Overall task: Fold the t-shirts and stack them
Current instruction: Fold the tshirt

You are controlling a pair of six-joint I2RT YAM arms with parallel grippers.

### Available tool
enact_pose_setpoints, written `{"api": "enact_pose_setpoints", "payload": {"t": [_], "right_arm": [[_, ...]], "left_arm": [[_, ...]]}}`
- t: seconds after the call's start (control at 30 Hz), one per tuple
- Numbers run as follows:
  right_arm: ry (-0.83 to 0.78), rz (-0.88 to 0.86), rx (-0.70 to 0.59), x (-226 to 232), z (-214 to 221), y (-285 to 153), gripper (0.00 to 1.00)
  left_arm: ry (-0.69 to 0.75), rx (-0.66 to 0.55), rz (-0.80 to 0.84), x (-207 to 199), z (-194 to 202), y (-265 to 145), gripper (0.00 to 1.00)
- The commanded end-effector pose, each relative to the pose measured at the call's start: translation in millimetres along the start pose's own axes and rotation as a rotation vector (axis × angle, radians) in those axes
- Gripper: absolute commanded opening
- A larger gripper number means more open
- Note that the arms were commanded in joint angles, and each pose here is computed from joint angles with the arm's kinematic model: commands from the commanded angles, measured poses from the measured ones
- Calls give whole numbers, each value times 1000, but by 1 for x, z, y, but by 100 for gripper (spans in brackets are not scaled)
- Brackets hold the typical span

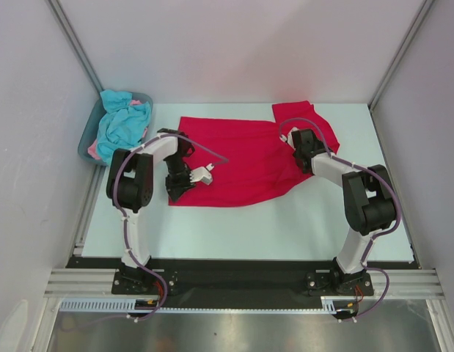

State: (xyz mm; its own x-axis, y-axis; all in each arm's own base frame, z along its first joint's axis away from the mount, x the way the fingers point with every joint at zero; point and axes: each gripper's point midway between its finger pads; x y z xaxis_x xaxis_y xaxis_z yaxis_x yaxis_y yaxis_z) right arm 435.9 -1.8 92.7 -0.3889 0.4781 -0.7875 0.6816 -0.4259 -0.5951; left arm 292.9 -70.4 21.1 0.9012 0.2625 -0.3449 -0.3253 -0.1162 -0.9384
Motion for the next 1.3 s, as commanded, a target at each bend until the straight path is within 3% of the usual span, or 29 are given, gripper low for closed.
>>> {"api": "enact_pose_setpoints", "payload": {"t": [0.0,0.07,0.13,0.17,0.33,0.6,0.77,0.9,1.27], "right_arm": [[21,44,-8,-13,-2,-6,59],[22,45,-9,-13,-2,-6,59],[20,43,-7,-13,-2,-6,59],[21,41,-7,-12,-2,-5,59],[16,39,-10,-10,-5,-4,60],[15,39,-11,-10,-5,-4,59],[11,40,-9,-10,-6,-2,59],[13,45,-12,-12,-8,-3,59],[-3,53,-16,-15,-6,-6,59]], "left_arm": [[18,-8,3,4,0,-2,26],[21,-9,4,3,0,-2,24],[22,-12,-1,2,0,-5,13],[22,-14,-9,4,-1,-6,1],[-4,-53,-57,10,-11,-21,0],[0,-241,-255,24,-45,-84,0],[-5,-189,-223,22,-35,-71,0],[3,-86,-104,11,-14,-33,22],[68,12,25,12,5,-3,27]]}}
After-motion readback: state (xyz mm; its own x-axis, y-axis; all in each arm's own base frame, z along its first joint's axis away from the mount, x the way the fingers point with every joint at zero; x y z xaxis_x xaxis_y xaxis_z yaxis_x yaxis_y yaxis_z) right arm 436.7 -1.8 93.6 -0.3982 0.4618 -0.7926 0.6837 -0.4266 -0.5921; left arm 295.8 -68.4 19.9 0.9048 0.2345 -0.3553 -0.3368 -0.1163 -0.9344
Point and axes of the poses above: each gripper's point midway between its finger pads, its own y axis out along the fingers, its own x axis along the line the jaws close on, z = x × y, and after that the axes turned 5 degrees about -y, right-handed
